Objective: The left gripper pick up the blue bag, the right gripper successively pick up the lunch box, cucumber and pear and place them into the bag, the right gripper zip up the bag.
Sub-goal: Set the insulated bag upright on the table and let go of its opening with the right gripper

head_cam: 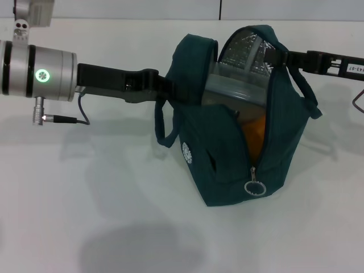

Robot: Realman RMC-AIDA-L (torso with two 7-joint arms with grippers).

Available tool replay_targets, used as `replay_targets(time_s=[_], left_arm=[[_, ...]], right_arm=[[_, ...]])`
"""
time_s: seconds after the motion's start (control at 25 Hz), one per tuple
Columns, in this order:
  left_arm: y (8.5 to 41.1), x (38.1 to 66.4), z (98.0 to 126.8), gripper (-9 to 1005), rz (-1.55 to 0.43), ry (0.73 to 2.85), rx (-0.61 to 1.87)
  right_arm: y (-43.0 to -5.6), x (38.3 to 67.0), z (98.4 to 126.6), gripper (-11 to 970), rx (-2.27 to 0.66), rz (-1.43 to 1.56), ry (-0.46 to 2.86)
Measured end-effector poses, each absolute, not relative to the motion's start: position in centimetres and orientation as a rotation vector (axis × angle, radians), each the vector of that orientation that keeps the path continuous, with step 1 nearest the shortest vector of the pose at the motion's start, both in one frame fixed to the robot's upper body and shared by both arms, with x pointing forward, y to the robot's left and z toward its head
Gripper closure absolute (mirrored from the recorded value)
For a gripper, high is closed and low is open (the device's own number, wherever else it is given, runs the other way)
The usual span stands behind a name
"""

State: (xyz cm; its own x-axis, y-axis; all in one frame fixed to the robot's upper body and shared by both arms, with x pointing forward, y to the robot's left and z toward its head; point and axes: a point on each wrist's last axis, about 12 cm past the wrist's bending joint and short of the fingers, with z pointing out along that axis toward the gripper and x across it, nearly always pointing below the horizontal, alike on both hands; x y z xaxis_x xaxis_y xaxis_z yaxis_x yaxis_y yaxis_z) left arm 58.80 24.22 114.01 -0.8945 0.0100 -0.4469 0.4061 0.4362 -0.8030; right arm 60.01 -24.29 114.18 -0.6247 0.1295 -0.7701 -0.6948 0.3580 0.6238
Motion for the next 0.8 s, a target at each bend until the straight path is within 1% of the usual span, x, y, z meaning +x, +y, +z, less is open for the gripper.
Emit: replay_targets(time_s=[0.04,0.24,0.44,0.56,0.64,0.72,0.8], left_arm=[[24.3,58.8,114.0,937,-1.453,2.311,0.351],[24.5,58.8,114.0,936,-1.453,2.305,0.342],[25.0,58.9,114.1,936,-1.434,2.303,0.327],[25.5,59.0,114.3,936,-1.418,2.294,0.312],[25.9,59.1,114.4,936,-1.406,2.294,0.305],[26.1,59.1,114.3,936,-1.397,2.295,0.297],[26.3,59.1,114.3,936,-1.393,2.296,0.293]], right_arm=[[-24.3,60.0,114.2,880,-0.497,1.354,1.848],[-25.1,59.5,114.2,709,-0.494,1.340,1.816],[-27.0,58.2,114.2,471,-0.471,1.344,1.734],[-28.0,57.2,114.0,409,-0.462,1.348,1.682],[-28.8,55.9,113.9,368,-0.478,1.366,1.628],[-29.6,54.1,113.7,327,-0.534,1.395,1.558],[-29.9,53.0,113.5,285,-0.573,1.398,1.518]])
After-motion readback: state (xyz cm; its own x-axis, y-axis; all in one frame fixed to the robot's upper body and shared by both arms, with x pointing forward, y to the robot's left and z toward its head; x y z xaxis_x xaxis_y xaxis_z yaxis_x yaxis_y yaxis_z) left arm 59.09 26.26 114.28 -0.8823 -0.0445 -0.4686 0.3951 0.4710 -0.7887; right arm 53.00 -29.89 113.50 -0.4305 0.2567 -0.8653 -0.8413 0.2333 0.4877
